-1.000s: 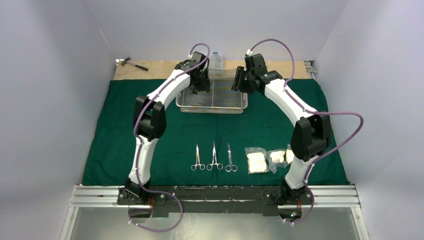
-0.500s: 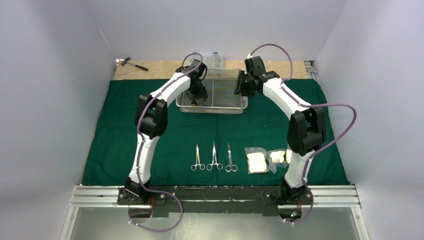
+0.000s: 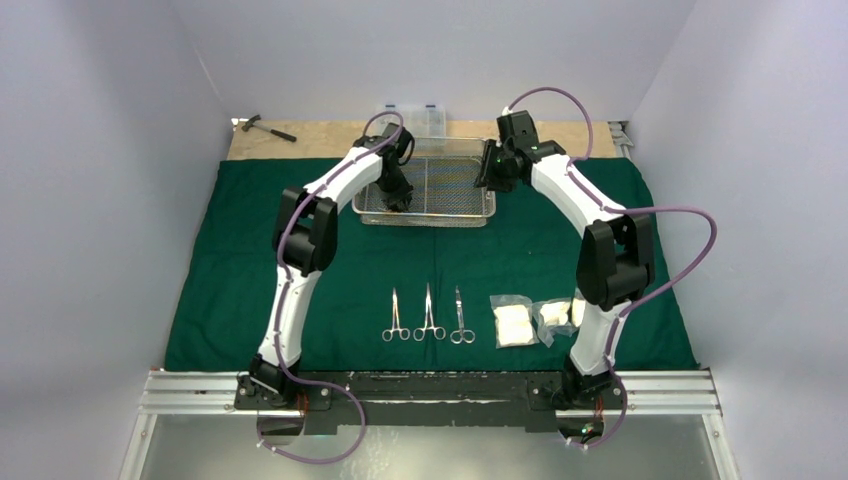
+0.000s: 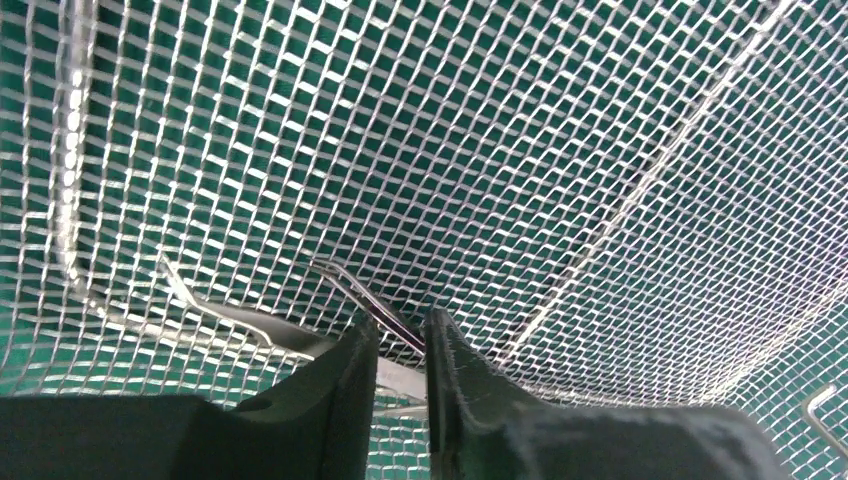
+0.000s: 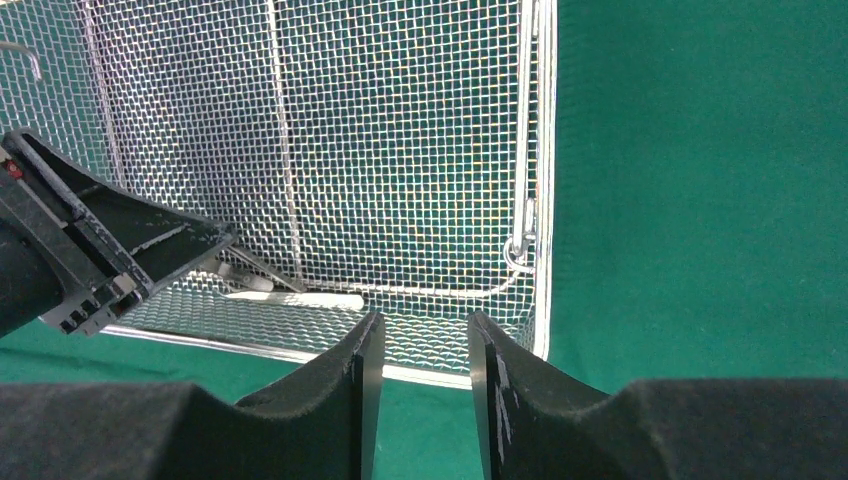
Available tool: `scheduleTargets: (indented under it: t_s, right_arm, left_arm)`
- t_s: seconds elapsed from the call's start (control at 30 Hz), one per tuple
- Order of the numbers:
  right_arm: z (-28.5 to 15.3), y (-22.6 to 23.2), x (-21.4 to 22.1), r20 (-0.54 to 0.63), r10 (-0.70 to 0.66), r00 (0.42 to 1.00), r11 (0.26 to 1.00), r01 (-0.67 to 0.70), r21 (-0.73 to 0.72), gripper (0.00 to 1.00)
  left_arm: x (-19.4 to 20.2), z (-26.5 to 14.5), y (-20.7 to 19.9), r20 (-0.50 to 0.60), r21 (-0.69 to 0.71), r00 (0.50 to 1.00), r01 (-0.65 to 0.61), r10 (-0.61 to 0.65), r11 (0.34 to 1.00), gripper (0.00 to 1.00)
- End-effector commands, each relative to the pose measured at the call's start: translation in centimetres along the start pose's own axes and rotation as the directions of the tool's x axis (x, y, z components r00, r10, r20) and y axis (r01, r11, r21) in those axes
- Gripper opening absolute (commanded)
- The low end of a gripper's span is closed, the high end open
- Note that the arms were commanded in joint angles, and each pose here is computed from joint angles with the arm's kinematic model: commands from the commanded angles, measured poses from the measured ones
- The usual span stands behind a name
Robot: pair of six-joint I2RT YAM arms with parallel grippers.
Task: Open and lay out the surgical kit
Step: Pick up the medical item from the container.
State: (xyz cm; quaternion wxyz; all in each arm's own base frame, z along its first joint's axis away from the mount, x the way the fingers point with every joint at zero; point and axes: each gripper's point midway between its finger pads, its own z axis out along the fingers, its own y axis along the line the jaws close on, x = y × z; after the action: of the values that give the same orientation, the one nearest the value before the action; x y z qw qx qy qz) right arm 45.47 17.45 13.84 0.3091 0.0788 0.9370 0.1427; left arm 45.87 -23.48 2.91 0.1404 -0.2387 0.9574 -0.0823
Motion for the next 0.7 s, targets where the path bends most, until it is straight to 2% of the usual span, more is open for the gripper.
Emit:
scheduleTargets:
  t_s: [0.0,0.07,0.17,0.33,0.67]
  right_arm:
    - [-1.5,0.9,-1.6,0.043,0.008,0.999,0.999,-0.007,-0.031,0.39]
    - [-1.6,0.7,-1.8,0.049,0.009,0.999,1.0,-0.008,-0.024,0.39]
    - [-1.7,0.7,-1.9,0.054,0.01,0.998,1.0,-0.009,-0.02,0.38]
    - [-1.7,0.7,-2.2,0.059,0.01,0.998,1.0,-0.009,-0.021,0.37]
    - [-1.8,0.8,-2.1,0.059,0.004,0.998,1.0,-0.002,-0.028,0.36]
  left_arm:
    - [-0.6,1.5,-1.0,0.008,0.02,1.0,0.015,-0.015,1.0,0.16]
    - [-0.7,1.4,-1.5,0.01,0.043,1.0,0.014,-0.014,0.999,0.08]
    - [-1.5,0.3,-2.9,0.034,0.108,0.999,0.011,-0.015,0.994,0.0]
    - [-3.3,-2.3,-5.1,0.107,0.201,0.994,-0.002,-0.02,0.98,0.0]
    - [-6.0,-7.6,-8.9,0.264,0.374,0.961,-0.176,0.078,0.911,0.0]
